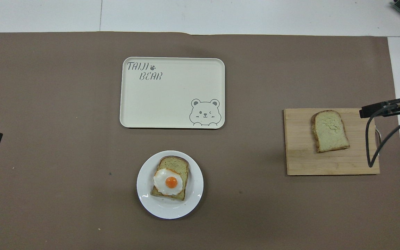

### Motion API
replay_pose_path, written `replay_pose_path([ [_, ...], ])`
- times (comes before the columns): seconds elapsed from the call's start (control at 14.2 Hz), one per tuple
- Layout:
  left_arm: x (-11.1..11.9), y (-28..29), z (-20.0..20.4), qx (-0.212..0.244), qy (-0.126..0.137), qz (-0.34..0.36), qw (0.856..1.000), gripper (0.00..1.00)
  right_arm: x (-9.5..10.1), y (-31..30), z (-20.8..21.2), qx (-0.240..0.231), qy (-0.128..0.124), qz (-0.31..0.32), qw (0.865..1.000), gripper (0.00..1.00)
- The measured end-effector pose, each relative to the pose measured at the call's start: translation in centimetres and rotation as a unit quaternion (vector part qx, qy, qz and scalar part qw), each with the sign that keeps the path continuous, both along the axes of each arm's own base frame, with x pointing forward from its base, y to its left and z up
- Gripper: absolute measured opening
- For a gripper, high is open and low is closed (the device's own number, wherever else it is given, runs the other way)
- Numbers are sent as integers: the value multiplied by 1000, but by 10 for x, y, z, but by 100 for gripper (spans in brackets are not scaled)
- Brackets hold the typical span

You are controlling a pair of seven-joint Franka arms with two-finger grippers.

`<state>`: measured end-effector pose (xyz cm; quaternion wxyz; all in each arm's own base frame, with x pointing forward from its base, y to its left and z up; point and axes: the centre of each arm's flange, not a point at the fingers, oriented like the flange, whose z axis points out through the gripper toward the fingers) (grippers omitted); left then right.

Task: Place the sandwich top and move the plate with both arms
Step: 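Reach the right gripper down to the bread slice on the board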

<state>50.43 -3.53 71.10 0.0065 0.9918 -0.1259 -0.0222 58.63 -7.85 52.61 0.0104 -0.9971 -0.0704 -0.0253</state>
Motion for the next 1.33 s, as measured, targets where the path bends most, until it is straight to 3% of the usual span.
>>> replay_pose_path([
  [0.35, 0, -1, 0, 0, 0, -1, 1000, 100, 20, -31, -54, 15, 6, 1, 1000, 100],
  [0.91, 0, -1, 0, 0, 1, -1, 1000, 100, 30, -48, -137, 43, 9, -16, 999, 100],
  [1.33, 0, -1, 0, 0, 1, -1, 1000, 100, 18, -72, -194, 90, 11, 2, 996, 100],
])
